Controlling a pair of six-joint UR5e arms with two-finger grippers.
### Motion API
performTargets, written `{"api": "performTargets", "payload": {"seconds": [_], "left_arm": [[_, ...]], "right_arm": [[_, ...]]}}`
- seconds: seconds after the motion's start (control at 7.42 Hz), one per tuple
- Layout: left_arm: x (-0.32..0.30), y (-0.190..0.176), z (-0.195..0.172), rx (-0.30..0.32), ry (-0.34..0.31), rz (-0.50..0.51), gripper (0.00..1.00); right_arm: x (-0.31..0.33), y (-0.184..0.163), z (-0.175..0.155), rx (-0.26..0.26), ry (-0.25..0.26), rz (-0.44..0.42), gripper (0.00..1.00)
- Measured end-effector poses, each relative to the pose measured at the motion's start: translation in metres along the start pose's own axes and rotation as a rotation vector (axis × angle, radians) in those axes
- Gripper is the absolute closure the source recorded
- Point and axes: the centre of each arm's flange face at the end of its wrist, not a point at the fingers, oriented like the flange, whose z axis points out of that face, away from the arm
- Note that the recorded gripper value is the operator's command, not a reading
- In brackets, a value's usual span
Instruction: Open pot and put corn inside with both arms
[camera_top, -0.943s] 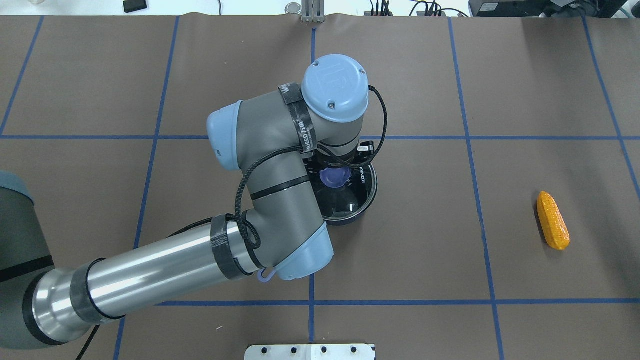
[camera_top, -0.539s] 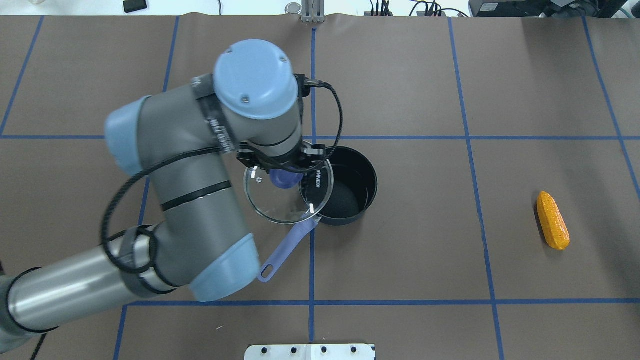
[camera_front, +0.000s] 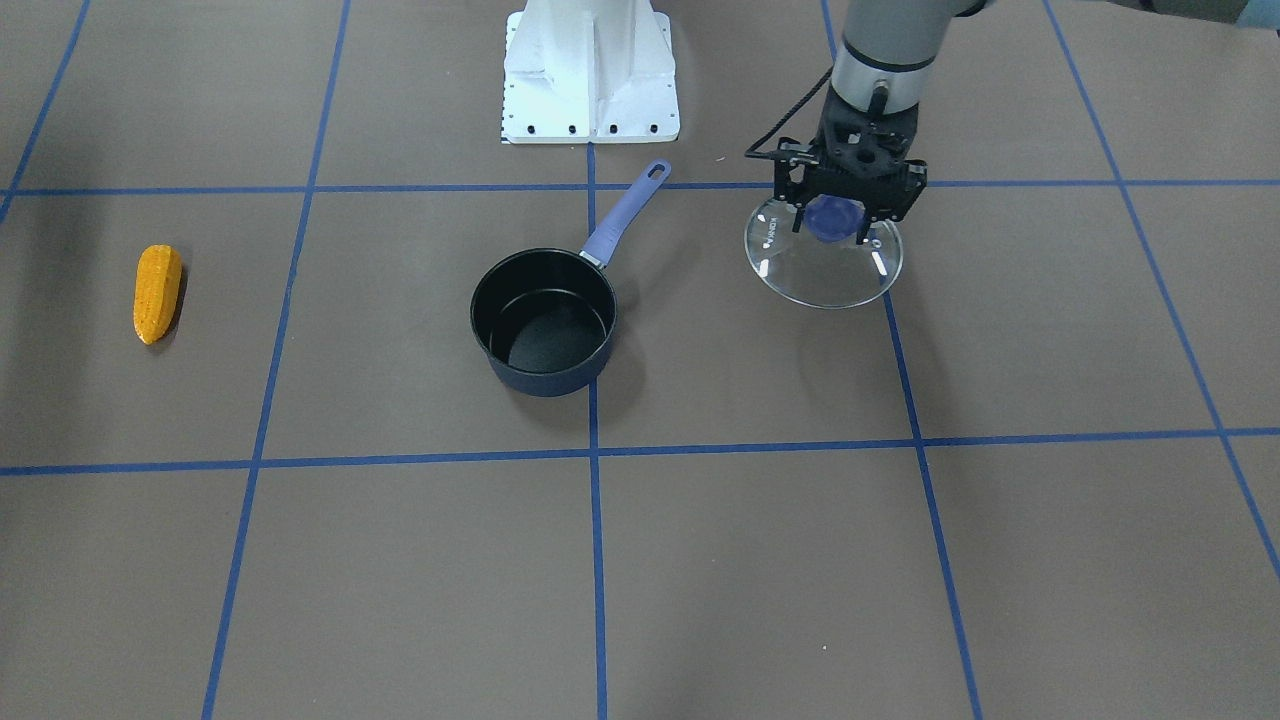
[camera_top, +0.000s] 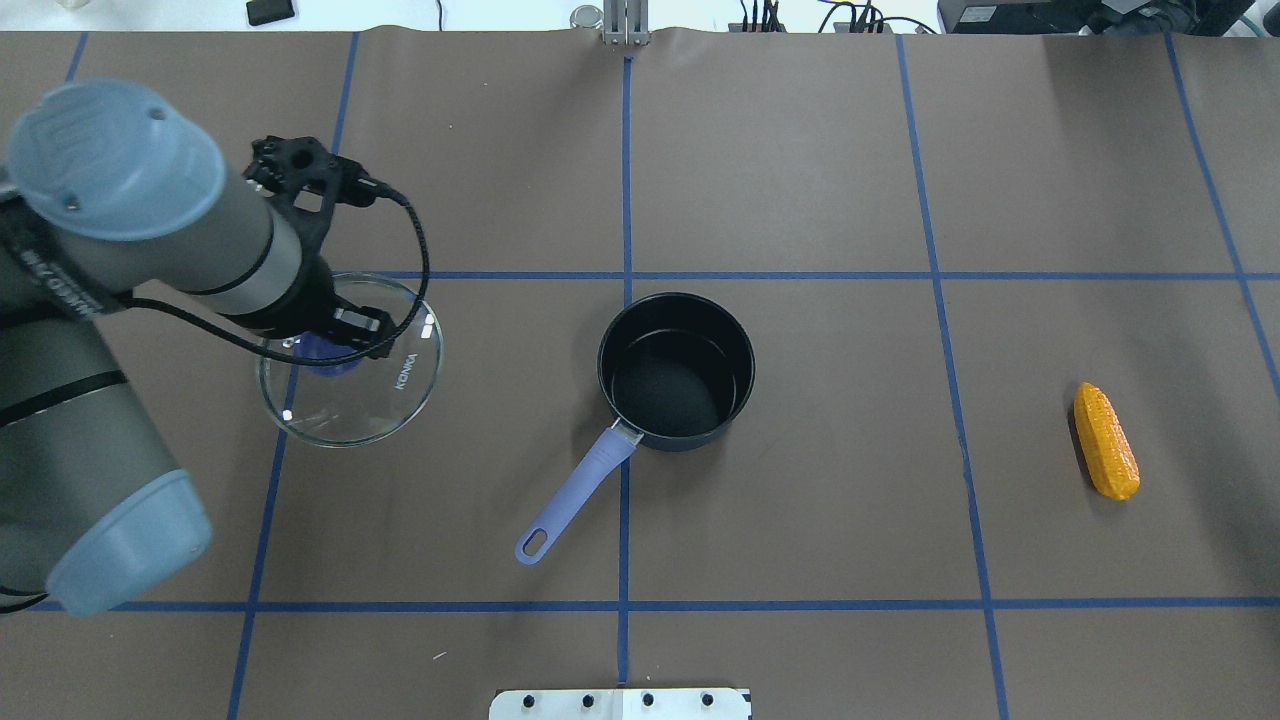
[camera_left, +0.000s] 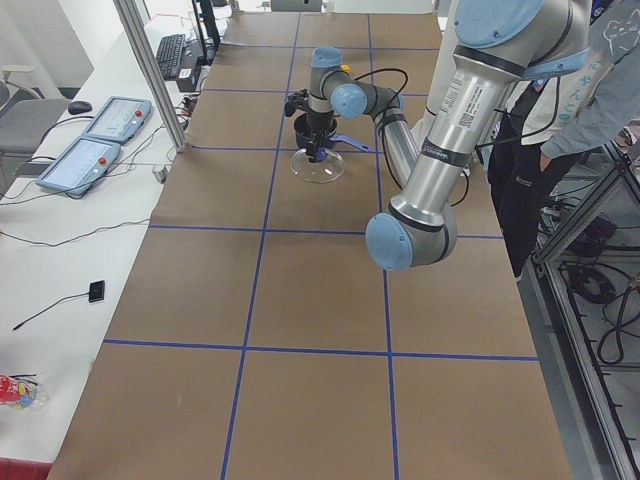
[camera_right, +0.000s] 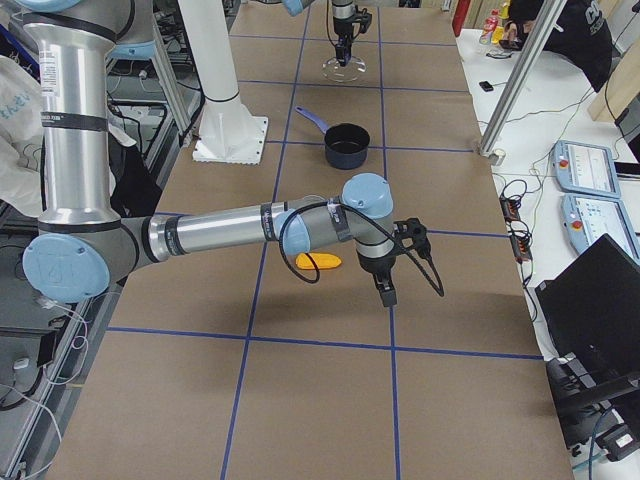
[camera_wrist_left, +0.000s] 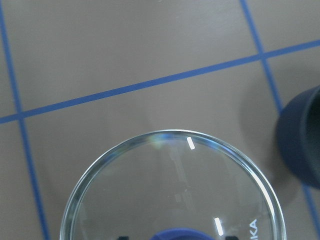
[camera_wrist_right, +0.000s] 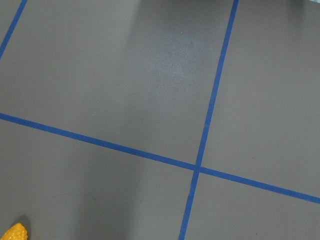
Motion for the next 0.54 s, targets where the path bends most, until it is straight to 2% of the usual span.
{"api": "performTargets", "payload": {"seconds": [0.54], "left_arm": [[-0.138, 0.092, 0.053, -0.053, 0.023, 0.153, 1.00]], "right_arm": [[0.000, 0.001, 0.003, -0.005, -0.001, -0.001, 0.00]]}}
